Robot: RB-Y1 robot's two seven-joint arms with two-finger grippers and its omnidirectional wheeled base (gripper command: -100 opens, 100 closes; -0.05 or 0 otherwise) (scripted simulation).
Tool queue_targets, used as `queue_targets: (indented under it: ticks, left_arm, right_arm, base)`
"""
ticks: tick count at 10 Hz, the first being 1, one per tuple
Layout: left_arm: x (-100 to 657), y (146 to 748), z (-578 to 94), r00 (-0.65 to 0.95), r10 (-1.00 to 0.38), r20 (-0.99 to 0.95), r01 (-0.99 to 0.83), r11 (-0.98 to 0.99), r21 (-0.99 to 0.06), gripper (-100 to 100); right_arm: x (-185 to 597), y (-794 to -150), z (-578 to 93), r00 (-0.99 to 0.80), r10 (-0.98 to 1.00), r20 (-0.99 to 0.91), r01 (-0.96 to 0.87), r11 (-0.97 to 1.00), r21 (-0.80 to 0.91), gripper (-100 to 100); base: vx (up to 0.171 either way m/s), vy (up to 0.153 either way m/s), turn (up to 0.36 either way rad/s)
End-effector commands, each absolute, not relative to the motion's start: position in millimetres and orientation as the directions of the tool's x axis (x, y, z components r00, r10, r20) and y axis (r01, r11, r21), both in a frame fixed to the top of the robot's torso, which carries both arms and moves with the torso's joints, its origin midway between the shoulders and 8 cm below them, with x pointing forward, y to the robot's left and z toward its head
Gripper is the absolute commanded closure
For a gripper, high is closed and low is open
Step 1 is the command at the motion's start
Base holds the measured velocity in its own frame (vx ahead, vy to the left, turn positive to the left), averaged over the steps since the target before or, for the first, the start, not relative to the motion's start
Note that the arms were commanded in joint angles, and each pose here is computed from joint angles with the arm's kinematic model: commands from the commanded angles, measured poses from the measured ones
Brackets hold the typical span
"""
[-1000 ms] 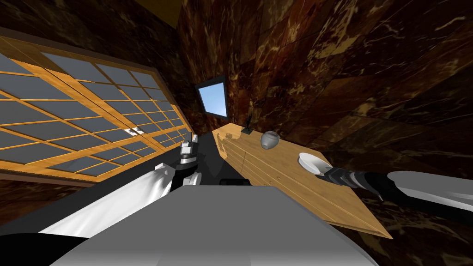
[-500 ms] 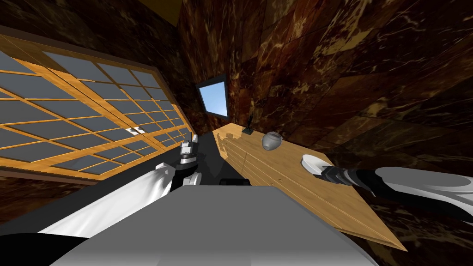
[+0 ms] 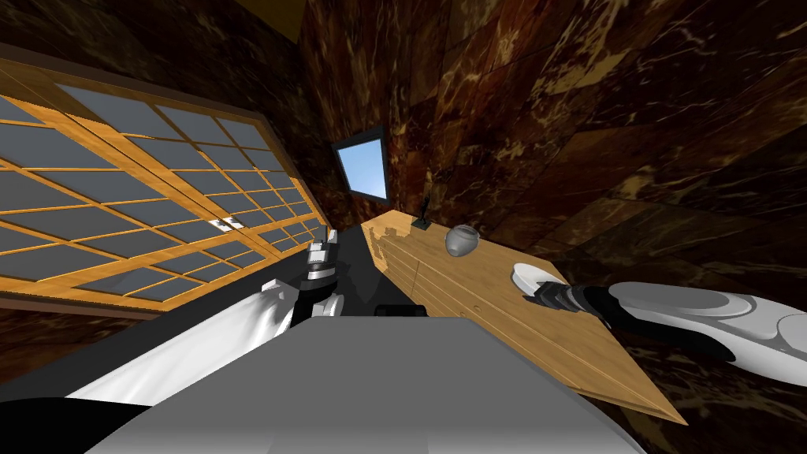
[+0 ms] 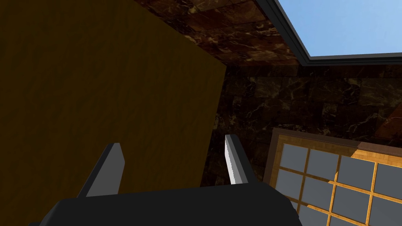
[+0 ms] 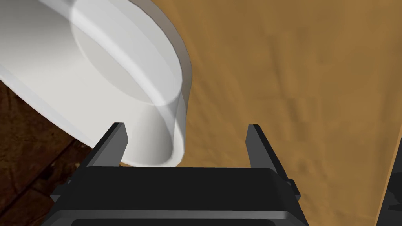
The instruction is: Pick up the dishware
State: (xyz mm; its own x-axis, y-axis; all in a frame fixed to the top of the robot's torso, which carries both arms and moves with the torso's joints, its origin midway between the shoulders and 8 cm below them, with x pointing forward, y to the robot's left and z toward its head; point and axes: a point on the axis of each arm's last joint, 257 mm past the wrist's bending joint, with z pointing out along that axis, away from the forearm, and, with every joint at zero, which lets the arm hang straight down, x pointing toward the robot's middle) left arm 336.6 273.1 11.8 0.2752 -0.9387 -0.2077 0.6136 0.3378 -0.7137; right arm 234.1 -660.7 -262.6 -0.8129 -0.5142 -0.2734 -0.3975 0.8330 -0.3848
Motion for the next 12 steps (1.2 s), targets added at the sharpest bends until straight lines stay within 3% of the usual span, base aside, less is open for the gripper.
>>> queue_targets:
  ticks: [1, 2, 6, 7, 8, 12]
  left_arm:
    - [336.6, 273.1, 11.8, 0.275, -0.939, -0.208, 0.614, 0.338, -0.714, 0]
    - [336.6, 273.1, 11.8, 0.275, -0.939, -0.208, 0.614, 0.338, -0.714, 0]
    - [336.6, 273.1, 11.8, 0.275, -0.939, -0.208, 0.614, 0.338, -0.714, 0]
    - [336.6, 273.1, 11.8, 0.275, -0.939, -0.208, 0.614, 0.338, -0.714, 0]
    - [336.6, 273.1, 11.8, 0.275, -0.939, -0.208, 0.614, 0.338, -0.714, 0]
    - [336.7, 273.1, 11.8, 0.275, -0.939, -0.208, 0.614, 0.338, -0.714, 0]
  right_arm:
    - [234.1, -660.7, -262.6, -0.813, -0.514, -0.273, -0.398, 0.833, -0.385, -100]
    - [234.4, -660.8, -262.9, -0.812, -0.515, -0.273, -0.397, 0.832, -0.387, 100]
    - [235.4, -663.0, -261.1, -0.813, -0.513, -0.275, -0.392, 0.832, -0.393, 100]
    - [235.4, -662.9, -261.2, -0.813, -0.513, -0.275, -0.392, 0.832, -0.392, 0]
    - [231.6, -666.0, -256.7, -0.814, -0.513, -0.273, -0.395, 0.833, -0.388, 100]
    - [222.1, -680.0, -243.9, -0.820, -0.502, -0.274, -0.384, 0.838, -0.387, 100]
  base:
    - [0.000, 0.000, 0.000]
    - [0.000, 0.000, 0.000]
    - [0.000, 0.000, 0.000]
    - [0.000, 0.000, 0.000]
    - [0.004, -0.002, -0.011]
    - [-0.002, 0.006, 0.018]
